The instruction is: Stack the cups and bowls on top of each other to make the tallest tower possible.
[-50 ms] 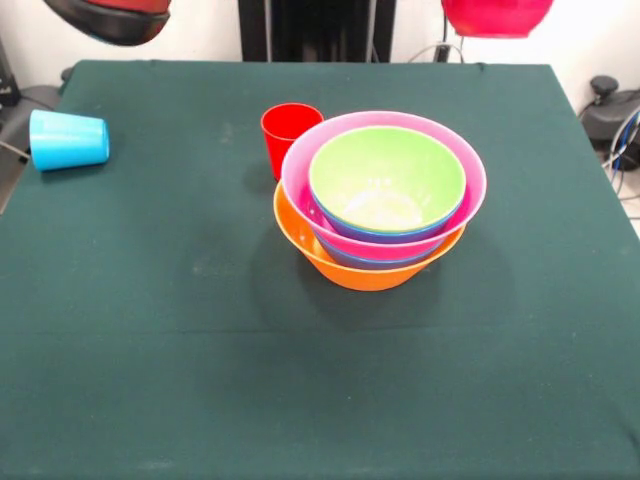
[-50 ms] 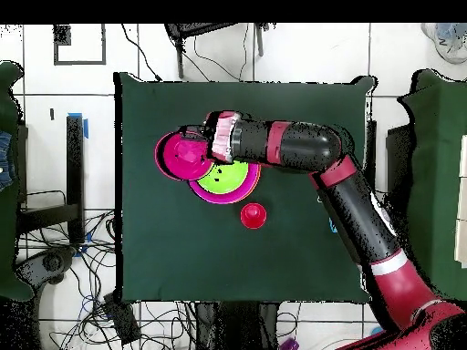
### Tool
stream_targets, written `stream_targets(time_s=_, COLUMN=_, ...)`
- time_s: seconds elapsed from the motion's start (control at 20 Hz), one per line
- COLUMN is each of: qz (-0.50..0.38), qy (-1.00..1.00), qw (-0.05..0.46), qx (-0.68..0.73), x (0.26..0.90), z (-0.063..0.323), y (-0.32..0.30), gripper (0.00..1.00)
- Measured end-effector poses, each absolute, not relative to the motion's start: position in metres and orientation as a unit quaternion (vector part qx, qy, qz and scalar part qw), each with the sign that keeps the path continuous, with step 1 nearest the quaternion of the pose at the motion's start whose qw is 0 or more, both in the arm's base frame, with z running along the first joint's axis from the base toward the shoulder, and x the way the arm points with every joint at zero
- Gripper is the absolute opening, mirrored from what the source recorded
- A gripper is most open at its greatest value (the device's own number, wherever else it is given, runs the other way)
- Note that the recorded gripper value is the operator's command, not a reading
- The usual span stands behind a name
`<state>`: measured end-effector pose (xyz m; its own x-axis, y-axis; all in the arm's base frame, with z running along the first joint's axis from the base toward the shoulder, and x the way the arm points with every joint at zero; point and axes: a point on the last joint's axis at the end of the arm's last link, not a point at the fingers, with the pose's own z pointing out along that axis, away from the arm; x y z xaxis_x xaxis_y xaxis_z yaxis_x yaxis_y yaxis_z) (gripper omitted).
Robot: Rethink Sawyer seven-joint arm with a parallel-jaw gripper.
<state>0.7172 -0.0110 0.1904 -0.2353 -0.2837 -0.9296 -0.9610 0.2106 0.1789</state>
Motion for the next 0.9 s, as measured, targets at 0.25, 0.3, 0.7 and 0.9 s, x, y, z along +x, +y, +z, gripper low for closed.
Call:
stream_targets(time_s=0.25, qz=0.427, qy=0.67, qw=0.409, qx=-0.448, x=0.732, z=0.18, y=-0.022, gripper=0.0)
stream_targets(time_s=0.3, qz=0.429, qy=0.671, qw=0.409, qx=-0.444, x=0.735, z=0.177, y=-0.025, gripper=0.0)
stream_targets(time_s=0.7, qz=0.441, qy=0.676, qw=0.415, qx=-0.421, x=0.748, z=0.161, y=-0.038, gripper=0.0)
stream_targets(time_s=0.9, qz=0.44, qy=0.671, qw=0.426, qx=-0.417, x=0.753, z=0.152, y=-0.041, gripper=0.0)
